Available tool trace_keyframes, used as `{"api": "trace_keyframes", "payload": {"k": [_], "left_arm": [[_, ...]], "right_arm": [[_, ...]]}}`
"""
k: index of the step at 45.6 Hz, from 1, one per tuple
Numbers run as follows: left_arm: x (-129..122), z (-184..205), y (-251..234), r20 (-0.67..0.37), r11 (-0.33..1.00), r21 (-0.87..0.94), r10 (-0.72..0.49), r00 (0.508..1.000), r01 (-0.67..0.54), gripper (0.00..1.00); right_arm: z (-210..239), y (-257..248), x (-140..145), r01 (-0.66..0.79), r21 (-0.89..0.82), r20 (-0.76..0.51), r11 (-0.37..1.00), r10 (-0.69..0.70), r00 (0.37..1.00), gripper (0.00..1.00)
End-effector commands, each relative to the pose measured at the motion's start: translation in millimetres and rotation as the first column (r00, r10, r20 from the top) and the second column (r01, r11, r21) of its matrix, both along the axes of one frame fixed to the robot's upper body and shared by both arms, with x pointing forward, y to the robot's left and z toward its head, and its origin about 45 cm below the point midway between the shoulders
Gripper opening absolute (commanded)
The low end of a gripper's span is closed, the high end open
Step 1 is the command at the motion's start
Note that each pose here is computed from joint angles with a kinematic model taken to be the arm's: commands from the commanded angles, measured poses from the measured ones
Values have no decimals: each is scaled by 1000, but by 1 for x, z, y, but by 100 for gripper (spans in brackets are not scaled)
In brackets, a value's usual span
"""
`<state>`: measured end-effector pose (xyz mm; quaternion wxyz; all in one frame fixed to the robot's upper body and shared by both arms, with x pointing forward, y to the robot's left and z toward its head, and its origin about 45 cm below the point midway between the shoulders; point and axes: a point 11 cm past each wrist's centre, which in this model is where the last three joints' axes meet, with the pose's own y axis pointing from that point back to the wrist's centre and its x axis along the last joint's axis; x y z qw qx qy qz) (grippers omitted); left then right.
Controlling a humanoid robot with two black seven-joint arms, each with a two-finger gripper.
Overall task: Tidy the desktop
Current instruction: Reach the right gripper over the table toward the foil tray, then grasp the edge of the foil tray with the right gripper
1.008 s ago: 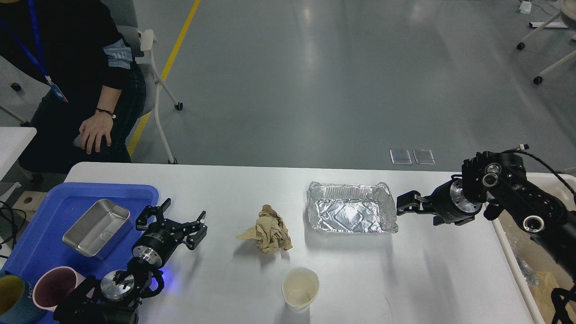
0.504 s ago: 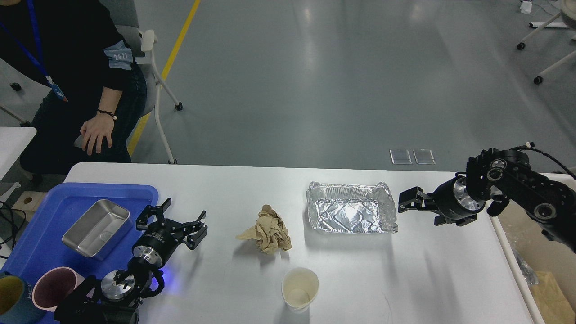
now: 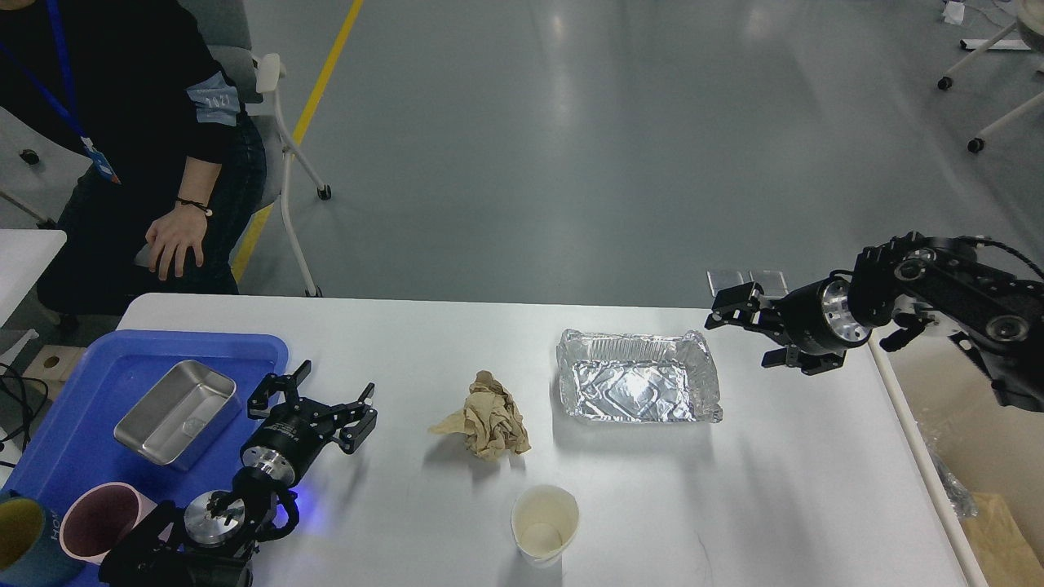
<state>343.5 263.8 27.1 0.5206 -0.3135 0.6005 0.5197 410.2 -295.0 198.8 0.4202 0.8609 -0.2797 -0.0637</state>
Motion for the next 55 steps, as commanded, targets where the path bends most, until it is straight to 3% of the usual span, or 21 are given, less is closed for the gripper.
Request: {"api": "trace_keyframes", "payload": {"k": [1, 9, 18, 25, 42, 55], "left_arm": [[0, 0, 0, 0, 1000, 0, 0, 1000, 0, 100], [0, 0, 0, 0, 1000, 0, 0, 1000, 0, 100], [1, 0, -1, 1, 1000, -3, 2, 1000, -2, 100], [0, 0, -1, 0, 1000, -3, 1, 1000, -1, 100], [0, 0, 0, -2, 1000, -3, 2, 1000, -2, 100], [-3, -3, 3, -7, 1000, 0, 5, 1000, -5, 100]], "right_arm": [[-4, -5, -6, 14, 62, -10, 998, -14, 1000, 100], [-13, -3, -14, -21, 38, -42, 999, 23, 999, 100], [-33, -2, -23, -112, -115, -106, 987, 100, 989, 100], [-46, -3, -21, -73, -193, -86, 978, 57, 995, 100], [-64, 13, -5, -4, -213, -53, 977, -8, 999, 100], [-76, 46, -6, -46, -183, -18, 982, 43, 999, 100]]}}
